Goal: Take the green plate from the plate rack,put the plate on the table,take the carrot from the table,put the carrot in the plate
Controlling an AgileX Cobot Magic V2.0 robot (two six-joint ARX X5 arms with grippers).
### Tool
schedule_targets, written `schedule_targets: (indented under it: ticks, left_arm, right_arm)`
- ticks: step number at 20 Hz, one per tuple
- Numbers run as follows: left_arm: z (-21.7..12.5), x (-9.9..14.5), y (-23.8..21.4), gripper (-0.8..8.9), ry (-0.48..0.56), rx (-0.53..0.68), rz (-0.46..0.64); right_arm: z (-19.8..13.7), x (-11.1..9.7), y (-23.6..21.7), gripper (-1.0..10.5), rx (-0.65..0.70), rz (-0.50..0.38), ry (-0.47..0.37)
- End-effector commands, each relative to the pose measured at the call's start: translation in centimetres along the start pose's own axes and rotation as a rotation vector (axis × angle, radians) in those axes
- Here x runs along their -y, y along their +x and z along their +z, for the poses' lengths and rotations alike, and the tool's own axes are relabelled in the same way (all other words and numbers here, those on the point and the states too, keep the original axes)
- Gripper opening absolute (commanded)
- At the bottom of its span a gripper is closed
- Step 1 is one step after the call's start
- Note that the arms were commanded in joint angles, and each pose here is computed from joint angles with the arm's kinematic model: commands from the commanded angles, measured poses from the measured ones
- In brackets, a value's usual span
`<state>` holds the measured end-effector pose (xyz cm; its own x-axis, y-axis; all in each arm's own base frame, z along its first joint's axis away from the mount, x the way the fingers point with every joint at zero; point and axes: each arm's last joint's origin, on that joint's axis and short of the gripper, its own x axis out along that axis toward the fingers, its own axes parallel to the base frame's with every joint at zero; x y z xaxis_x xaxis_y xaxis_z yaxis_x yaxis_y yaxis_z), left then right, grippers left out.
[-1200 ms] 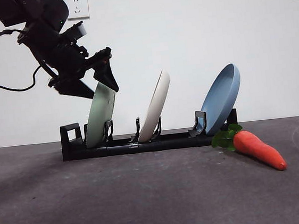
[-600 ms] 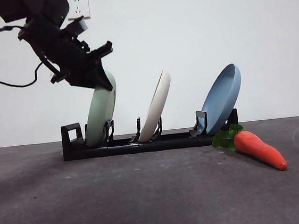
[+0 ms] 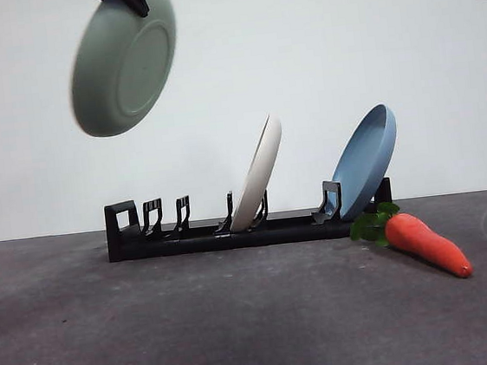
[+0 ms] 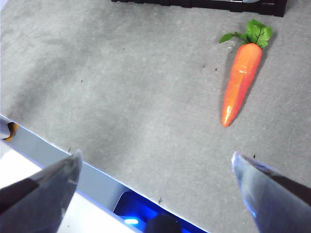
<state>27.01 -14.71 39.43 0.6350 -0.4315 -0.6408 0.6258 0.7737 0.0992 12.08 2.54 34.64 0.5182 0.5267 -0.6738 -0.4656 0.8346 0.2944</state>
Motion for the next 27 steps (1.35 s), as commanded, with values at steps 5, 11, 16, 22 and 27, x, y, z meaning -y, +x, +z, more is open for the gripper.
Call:
schedule_targets:
  ticks: [5, 11, 16, 22, 27]
  left_arm:
    - [-1.7, 12.3, 1.8, -0.05, 0.468, -0.178, 0.102]
    - [-8.3, 17.6, 7.7, -0.05, 0.627, -0.242, 0.136]
    - [-13.0, 18.7, 12.7, -0.05, 0.693, -0.284, 0.192]
    - [-15.8, 20.1, 16.7, -0.05, 0.760, -0.362, 0.272]
    - [-16.3, 20.7, 16.9, 0.92, 0.679, -0.358, 0.254]
  right_arm:
    - [0.1, 0.0, -0.1, 6.0, 0.009, -0.005, -0.002]
    - [0.0, 0.0, -0.1, 6.0, 0.007, -0.004, 0.000]
    - [0.1, 0.0, -0.1, 6.0, 0.009, -0.004, -0.002]
    - [0.1, 0.0, -0.1, 6.0, 0.009, -0.005, -0.002]
    - [0.3, 0.1, 0.1, 6.0, 0.013, -0.005, -0.004]
